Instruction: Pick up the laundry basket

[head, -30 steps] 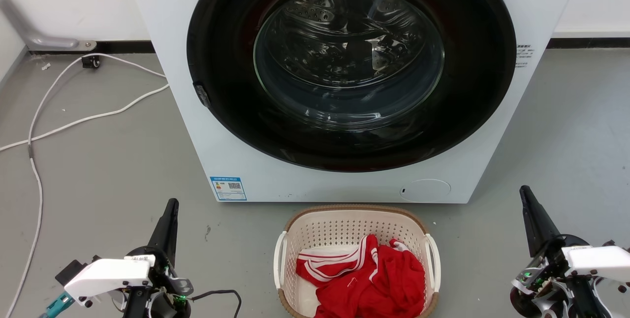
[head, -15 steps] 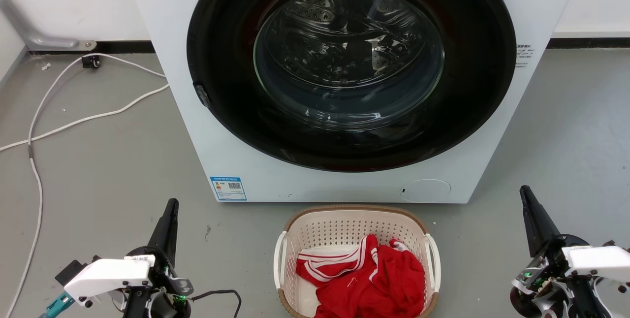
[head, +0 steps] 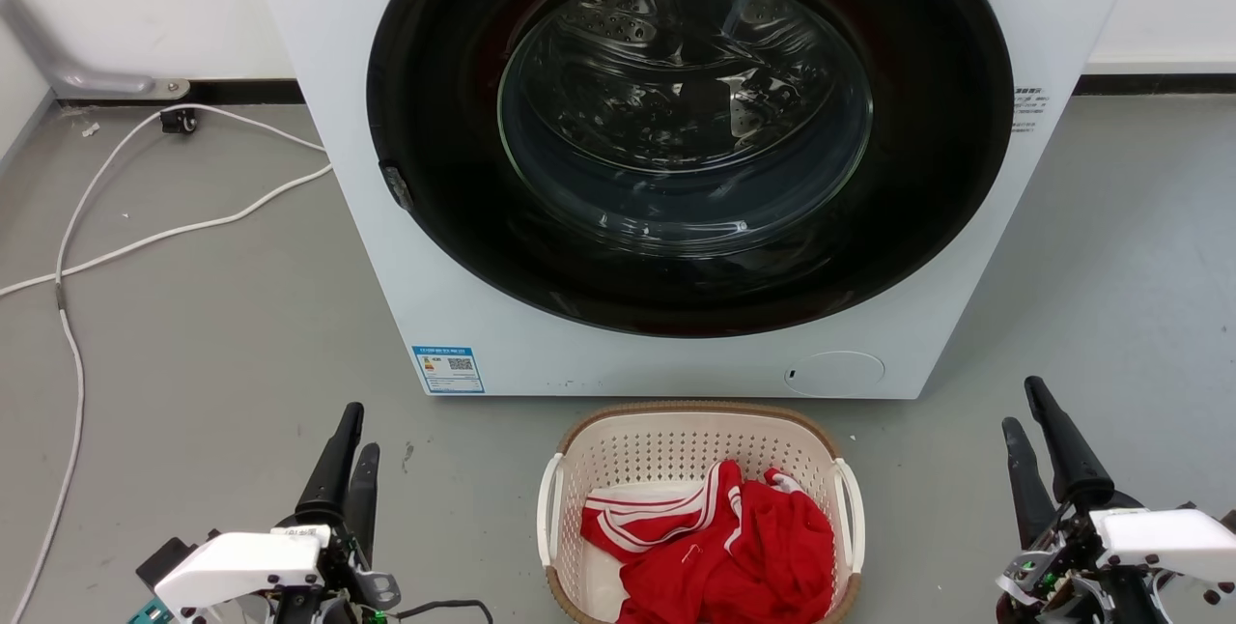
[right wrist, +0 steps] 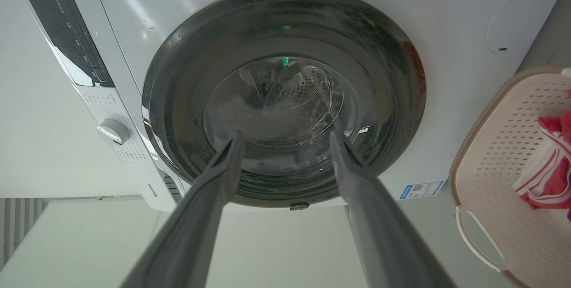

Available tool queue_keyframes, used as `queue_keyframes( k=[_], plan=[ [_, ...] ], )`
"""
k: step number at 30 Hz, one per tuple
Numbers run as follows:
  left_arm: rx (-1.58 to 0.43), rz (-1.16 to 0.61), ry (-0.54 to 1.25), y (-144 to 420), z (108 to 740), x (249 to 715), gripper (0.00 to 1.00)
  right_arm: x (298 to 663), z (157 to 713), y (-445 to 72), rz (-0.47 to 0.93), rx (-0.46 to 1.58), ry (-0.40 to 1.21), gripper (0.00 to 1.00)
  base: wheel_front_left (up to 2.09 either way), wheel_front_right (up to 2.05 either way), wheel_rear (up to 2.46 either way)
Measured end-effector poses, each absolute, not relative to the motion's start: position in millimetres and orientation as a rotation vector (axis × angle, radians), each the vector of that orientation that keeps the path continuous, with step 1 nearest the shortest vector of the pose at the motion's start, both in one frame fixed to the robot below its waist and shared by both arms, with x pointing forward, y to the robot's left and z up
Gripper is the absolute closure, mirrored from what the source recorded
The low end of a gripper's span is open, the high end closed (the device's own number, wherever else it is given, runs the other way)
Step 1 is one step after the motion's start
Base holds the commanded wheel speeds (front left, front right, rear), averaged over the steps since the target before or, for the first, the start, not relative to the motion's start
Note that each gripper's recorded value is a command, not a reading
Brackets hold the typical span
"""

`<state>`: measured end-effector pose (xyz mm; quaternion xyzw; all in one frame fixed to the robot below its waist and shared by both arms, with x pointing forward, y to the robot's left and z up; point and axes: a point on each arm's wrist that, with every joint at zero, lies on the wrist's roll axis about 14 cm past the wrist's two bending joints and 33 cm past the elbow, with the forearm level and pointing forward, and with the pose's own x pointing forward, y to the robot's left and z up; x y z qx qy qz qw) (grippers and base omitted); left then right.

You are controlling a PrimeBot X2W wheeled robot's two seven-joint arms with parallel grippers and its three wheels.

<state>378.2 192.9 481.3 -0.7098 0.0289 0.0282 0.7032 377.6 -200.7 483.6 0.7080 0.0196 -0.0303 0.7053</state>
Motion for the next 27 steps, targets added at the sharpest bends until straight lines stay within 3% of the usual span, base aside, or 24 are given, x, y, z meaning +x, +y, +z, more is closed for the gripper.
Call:
queue_keyframes(
  k=[11,27],
  plan=[
    [-1.479,0.028,0.042,183.5,493.8,384.2,0.0,379.8,490.2,-199.5,-0.059,1.446,0.026,0.0,0.0,0.0,0.0],
    [-1.083,-0.061,0.016,163.8,513.4,389.3,0.0,383.7,508.1,-195.7,-0.009,0.98,-0.008,0.0,0.0,0.0,0.0]
  ],
)
